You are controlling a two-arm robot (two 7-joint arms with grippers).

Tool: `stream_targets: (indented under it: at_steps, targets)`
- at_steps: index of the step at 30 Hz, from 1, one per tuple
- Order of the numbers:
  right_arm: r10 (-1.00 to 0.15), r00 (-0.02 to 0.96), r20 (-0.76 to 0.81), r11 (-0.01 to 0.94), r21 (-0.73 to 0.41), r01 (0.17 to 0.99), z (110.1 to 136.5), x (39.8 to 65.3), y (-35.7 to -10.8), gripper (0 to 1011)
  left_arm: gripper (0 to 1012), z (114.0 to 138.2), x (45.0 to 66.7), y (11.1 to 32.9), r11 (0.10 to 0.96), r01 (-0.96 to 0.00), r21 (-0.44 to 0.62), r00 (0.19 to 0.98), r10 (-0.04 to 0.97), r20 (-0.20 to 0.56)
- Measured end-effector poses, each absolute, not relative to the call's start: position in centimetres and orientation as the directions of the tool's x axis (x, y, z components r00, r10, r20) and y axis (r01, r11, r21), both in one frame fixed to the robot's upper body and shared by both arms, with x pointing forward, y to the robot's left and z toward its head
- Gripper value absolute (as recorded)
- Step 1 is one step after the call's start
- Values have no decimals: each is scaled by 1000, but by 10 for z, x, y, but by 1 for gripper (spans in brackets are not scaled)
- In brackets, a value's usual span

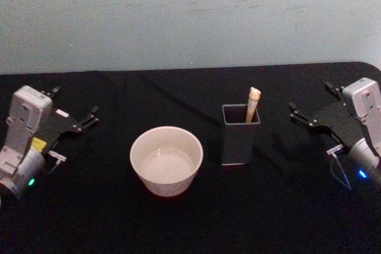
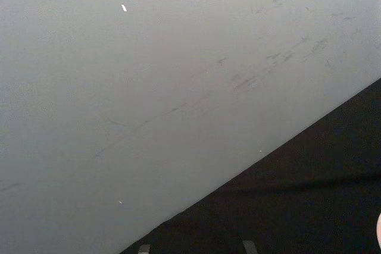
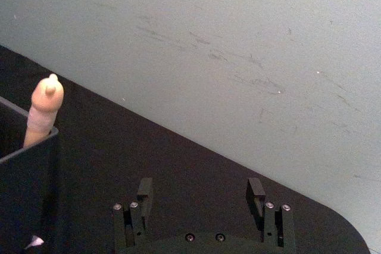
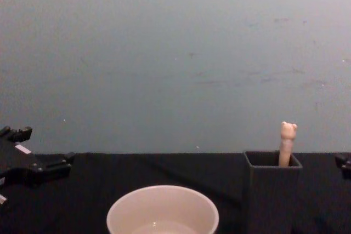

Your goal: Pick up the stirring spoon with one hand, stir inside the cup, then place it back in its original position.

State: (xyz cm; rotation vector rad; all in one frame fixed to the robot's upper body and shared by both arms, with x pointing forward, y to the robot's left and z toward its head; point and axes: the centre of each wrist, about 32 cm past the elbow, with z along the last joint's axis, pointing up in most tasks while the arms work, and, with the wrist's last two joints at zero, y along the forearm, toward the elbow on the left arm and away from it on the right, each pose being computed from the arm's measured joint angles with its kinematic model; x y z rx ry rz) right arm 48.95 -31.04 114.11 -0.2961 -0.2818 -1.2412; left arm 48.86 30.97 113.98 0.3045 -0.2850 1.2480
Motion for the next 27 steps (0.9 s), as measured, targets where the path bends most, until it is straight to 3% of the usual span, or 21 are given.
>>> stream_targets:
  at_steps: [19, 27]
  targets:
    - [-882, 462, 96, 453, -98, 886, 1169, 465, -331, 1003, 1001, 1140, 489, 310, 287, -955, 70, 292, 880, 374]
    - [-840, 542, 9, 538, -108, 836, 1173, 461, -326, 1003, 1001, 1140, 489, 310, 287, -955, 70, 292, 880, 374]
